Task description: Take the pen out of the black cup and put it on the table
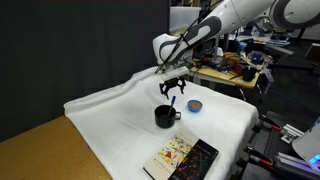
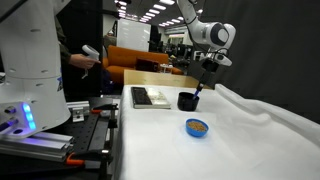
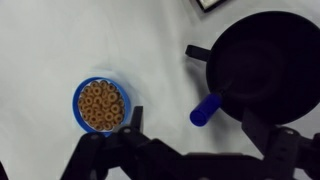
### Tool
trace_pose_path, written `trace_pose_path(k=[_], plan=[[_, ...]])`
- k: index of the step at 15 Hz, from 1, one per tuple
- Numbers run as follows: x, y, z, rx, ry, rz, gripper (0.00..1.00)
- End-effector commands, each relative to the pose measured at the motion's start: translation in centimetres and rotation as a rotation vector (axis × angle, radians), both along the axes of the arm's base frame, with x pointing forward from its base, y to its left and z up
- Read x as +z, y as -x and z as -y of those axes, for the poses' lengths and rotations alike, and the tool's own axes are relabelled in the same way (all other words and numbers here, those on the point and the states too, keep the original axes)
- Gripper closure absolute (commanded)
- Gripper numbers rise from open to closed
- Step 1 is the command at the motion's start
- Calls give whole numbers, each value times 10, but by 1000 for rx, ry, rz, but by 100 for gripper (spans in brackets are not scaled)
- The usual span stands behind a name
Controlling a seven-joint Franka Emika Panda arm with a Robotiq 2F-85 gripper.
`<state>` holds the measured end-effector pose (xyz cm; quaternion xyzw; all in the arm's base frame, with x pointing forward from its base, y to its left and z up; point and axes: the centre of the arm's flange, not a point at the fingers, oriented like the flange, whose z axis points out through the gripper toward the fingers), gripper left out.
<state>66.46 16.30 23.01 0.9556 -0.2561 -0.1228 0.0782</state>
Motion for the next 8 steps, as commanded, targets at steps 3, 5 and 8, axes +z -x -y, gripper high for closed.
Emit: trace_pose_path(k=[3,5,8], plan=[[-6,-3,-3,-16,-5,-37,0],[-9,-2,-6,-12,-2,-45,0],[-10,-2,-11,-5,3,-53,0]])
